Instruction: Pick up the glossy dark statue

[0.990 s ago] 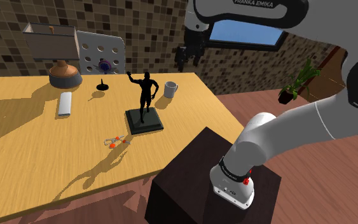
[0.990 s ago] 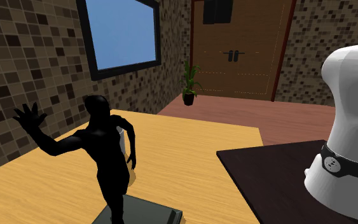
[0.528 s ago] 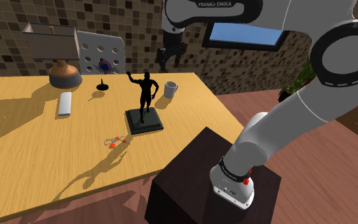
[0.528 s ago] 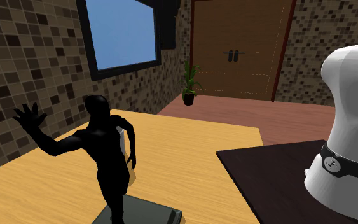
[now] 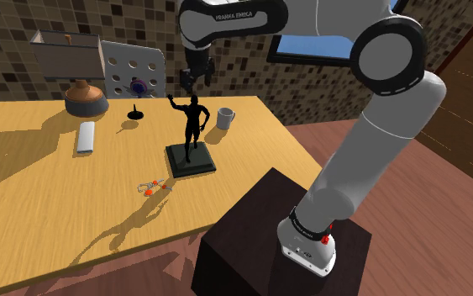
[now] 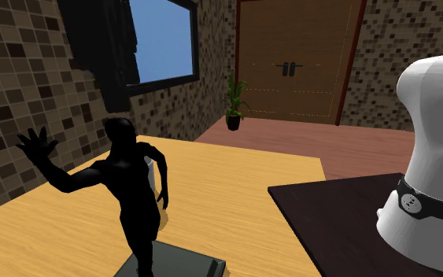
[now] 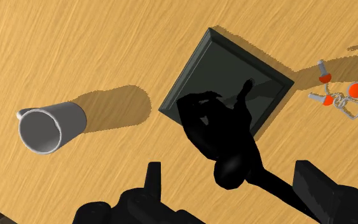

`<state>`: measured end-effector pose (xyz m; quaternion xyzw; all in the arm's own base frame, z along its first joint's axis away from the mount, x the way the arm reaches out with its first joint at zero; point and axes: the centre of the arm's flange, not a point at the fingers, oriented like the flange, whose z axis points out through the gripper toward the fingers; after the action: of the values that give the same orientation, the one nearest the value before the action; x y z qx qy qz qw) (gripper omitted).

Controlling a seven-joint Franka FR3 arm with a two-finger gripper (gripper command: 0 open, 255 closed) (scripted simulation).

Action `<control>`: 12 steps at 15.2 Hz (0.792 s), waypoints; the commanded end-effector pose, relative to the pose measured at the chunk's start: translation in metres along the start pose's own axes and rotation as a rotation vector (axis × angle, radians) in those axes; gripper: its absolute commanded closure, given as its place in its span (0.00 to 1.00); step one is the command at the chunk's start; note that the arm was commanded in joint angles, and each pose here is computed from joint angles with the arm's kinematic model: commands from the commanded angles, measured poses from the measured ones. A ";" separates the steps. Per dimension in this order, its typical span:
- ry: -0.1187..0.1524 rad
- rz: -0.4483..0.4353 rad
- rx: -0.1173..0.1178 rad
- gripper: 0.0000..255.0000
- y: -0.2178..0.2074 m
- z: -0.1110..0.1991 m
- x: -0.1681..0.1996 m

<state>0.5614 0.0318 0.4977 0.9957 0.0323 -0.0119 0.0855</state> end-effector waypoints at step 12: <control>0.000 -0.018 -0.007 1.00 -0.014 0.043 0.017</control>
<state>0.5761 0.0394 0.4525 0.9951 0.0416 -0.0124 0.0887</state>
